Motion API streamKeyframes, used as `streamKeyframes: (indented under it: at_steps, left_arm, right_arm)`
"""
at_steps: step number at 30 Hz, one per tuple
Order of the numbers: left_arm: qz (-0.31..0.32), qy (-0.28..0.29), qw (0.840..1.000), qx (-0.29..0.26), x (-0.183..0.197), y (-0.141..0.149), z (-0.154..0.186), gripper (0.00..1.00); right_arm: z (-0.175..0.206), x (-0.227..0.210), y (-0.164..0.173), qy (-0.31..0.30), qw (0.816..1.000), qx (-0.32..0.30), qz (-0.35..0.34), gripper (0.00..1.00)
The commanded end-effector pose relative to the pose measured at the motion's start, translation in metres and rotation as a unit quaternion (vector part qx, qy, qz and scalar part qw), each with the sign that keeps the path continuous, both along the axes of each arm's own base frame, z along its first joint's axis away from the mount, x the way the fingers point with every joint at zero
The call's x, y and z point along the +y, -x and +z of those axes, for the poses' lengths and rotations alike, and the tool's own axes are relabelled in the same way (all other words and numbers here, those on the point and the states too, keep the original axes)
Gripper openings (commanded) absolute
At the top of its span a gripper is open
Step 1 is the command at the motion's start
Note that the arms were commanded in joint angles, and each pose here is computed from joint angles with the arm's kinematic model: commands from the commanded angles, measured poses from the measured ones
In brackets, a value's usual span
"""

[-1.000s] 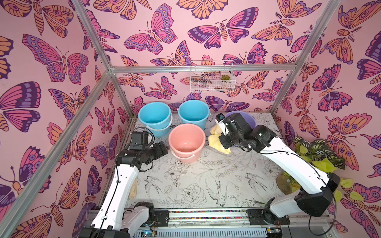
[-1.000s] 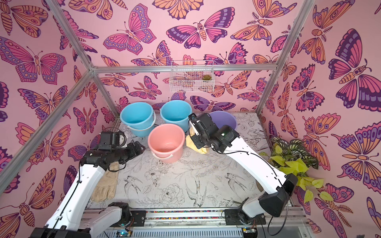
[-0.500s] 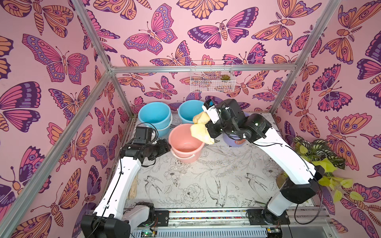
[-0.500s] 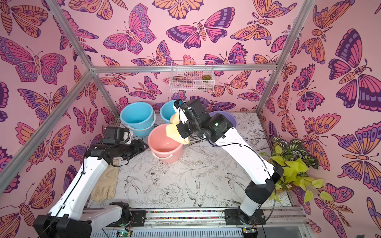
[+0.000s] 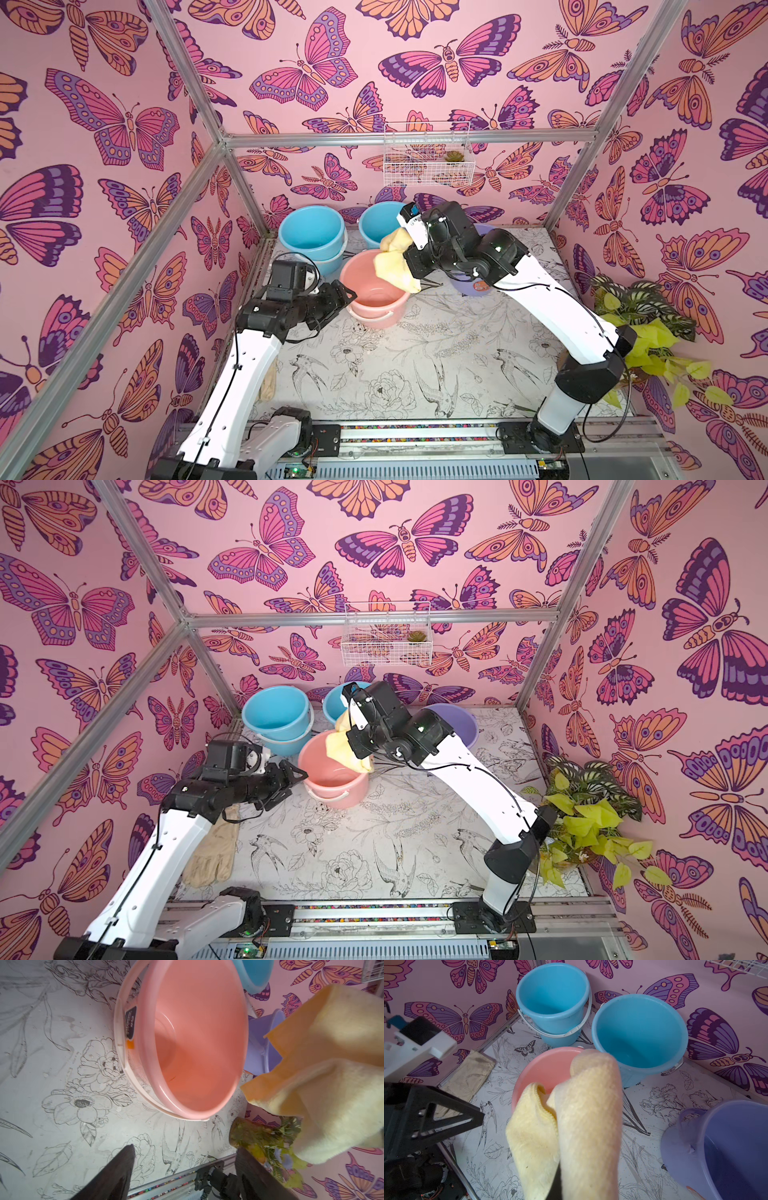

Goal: Wipe the inside of the bucket with a cloth
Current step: Pick up the bucket from the center of the board.

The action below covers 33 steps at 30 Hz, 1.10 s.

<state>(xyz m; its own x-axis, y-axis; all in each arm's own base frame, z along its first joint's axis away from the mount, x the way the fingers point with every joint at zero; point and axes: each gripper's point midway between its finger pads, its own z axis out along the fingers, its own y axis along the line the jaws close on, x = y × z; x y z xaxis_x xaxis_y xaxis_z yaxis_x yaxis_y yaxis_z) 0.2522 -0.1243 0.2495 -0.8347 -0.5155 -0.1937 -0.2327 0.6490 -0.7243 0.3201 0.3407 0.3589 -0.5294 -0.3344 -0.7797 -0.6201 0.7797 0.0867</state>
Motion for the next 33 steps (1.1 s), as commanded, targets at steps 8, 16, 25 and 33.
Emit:
streamKeyframes:
  at_steps: [8,16,25,33]
  left_arm:
    - [-0.006,0.053,0.997,0.052,-0.010,0.029,-0.005,0.88]
    - [-0.009,0.129,0.988,0.086,-0.020,0.021,-0.023,0.93]
    - [-0.012,0.118,0.993,0.013,-0.011,0.005,-0.001,0.87]
    - [-0.042,0.021,0.999,-0.012,0.008,-0.039,-0.009,0.80]
  right_arm:
    - [0.021,0.009,-0.012,-0.030,0.999,-0.021,-0.026,0.00]
    - [0.026,0.014,-0.016,-0.033,0.999,-0.027,-0.022,0.00]
    - [0.024,0.013,-0.018,-0.026,0.999,-0.028,-0.025,0.00]
    - [0.023,0.011,-0.019,-0.016,0.999,-0.035,-0.024,0.00]
